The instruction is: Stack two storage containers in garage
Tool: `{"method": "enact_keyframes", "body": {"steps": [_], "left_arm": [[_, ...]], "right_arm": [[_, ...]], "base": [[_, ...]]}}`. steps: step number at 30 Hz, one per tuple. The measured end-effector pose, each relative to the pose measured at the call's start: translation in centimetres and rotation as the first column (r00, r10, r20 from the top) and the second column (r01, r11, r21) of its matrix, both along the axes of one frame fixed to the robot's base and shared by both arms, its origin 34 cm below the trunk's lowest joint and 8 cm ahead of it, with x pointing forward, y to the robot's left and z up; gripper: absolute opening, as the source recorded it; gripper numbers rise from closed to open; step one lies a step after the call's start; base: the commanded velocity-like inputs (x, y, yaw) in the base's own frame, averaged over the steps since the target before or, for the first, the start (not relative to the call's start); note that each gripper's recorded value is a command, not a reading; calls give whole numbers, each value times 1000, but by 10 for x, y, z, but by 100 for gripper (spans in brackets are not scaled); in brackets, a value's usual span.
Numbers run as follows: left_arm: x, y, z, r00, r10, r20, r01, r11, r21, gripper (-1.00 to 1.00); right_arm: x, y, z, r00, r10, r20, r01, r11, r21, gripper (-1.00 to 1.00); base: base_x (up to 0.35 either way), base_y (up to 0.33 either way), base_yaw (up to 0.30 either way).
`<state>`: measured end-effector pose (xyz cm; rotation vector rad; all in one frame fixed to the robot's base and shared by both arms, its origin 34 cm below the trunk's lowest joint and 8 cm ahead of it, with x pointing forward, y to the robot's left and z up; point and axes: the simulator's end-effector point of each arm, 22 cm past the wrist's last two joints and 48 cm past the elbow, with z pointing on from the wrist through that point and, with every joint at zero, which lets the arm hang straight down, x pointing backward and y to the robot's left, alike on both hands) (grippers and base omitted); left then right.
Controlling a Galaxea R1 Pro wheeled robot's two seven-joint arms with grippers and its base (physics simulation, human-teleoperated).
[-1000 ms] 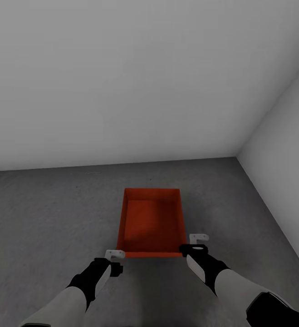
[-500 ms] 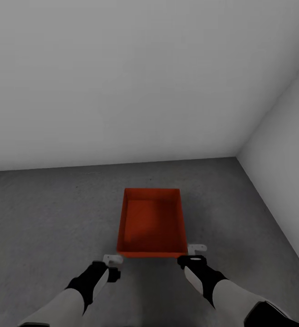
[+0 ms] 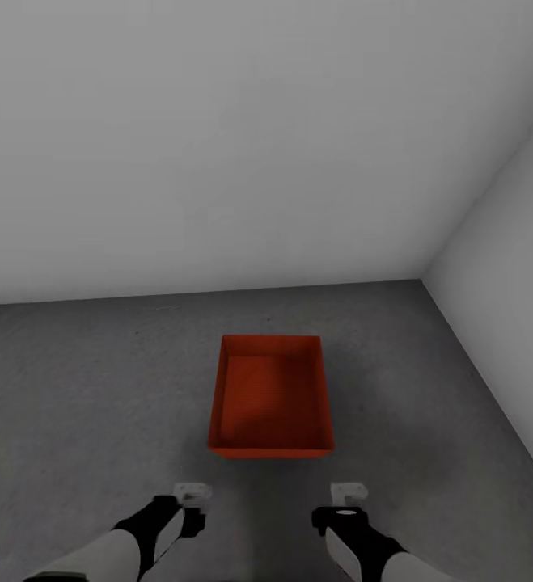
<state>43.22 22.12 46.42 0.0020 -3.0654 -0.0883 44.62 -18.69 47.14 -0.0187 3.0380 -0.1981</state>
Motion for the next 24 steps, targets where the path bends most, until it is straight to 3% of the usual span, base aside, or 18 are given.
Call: {"method": "enact_keyframes", "body": {"steps": [5, 9, 19, 24], "left_arm": [[-7, 12, -1, 1000, 14, -12, -14, 1000, 13, 100], [-13, 14, 0, 1000, 16, -22, -16, 1000, 15, 100], [-29, 15, 3, 998, 17, -54, -17, 1000, 17, 100], [-23, 26, 4, 1000, 21, -18, -21, 999, 28, 100]], "right_arm": [[-33, -1, -3, 1000, -7, -27, 7, 1000, -2, 100], [-45, -2, -3, 1000, -14, -17, 14, 1000, -3, 100], [-90, -11, -4, 996, -10, -83, 7, 999, -38, 100], [-109, -15, -5, 995, -4, -99, 2, 1000, -21, 100]], "base": [[0, 0, 0], [0, 0, 0], [0, 0, 0], [0, 0, 0]]}}
